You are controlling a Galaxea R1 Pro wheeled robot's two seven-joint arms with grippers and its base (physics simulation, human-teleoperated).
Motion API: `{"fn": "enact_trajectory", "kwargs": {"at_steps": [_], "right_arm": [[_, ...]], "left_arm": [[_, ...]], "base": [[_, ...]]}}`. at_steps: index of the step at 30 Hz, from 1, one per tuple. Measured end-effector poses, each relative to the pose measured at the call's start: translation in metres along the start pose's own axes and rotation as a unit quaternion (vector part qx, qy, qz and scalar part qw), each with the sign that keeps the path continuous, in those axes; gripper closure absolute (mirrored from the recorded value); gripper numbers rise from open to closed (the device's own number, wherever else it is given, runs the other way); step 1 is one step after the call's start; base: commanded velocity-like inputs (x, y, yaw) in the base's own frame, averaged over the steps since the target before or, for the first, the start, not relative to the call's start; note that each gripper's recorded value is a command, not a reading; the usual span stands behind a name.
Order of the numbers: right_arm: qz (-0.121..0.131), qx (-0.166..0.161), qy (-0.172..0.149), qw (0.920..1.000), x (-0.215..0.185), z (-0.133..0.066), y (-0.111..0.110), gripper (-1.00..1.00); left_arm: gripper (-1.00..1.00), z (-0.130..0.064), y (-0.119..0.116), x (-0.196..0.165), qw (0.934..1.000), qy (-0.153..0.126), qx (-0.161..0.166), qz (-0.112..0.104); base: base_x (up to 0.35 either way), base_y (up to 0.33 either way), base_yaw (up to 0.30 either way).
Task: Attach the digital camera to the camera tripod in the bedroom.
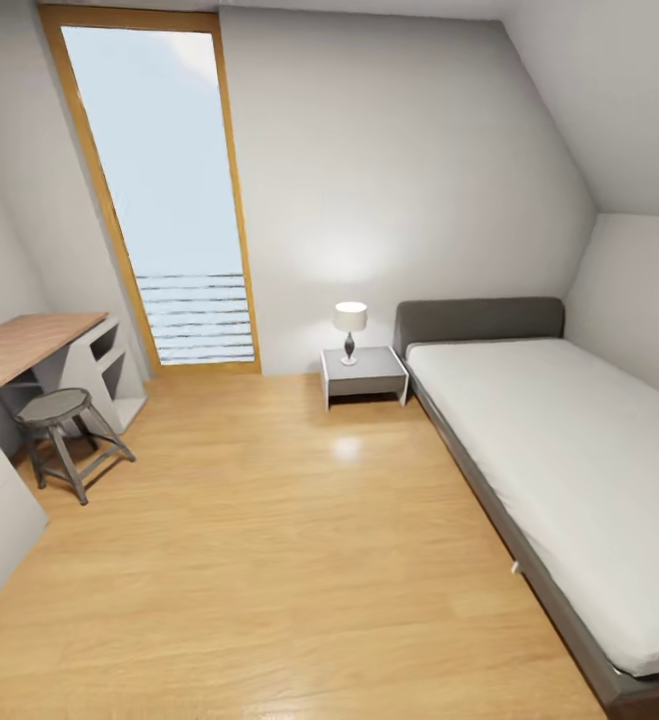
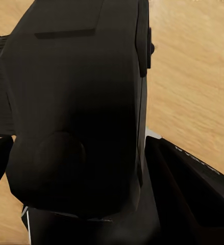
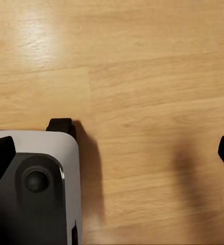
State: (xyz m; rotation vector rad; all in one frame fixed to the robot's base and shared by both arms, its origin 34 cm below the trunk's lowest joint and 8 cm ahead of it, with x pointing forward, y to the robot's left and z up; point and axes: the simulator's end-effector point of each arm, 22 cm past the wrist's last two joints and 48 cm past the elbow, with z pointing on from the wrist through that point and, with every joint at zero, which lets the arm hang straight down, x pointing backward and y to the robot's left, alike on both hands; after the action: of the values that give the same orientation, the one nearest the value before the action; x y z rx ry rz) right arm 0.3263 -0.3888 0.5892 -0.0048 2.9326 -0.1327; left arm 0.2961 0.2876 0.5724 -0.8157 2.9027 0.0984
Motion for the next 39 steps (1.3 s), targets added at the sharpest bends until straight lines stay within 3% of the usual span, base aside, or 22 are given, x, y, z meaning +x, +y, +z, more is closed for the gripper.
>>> {"fn": "enact_trajectory", "kwargs": {"at_steps": [39], "right_arm": [[0.000, 0.002, 0.000, 1.0000, 0.0000, -0.0001, -0.0018, -1.00]], "left_arm": [[1.00, -0.0002, -0.0027, 0.0047, 0.9999, 0.007, 0.001, -0.008]], "base": [[0.000, -0.003, 0.273]]}}
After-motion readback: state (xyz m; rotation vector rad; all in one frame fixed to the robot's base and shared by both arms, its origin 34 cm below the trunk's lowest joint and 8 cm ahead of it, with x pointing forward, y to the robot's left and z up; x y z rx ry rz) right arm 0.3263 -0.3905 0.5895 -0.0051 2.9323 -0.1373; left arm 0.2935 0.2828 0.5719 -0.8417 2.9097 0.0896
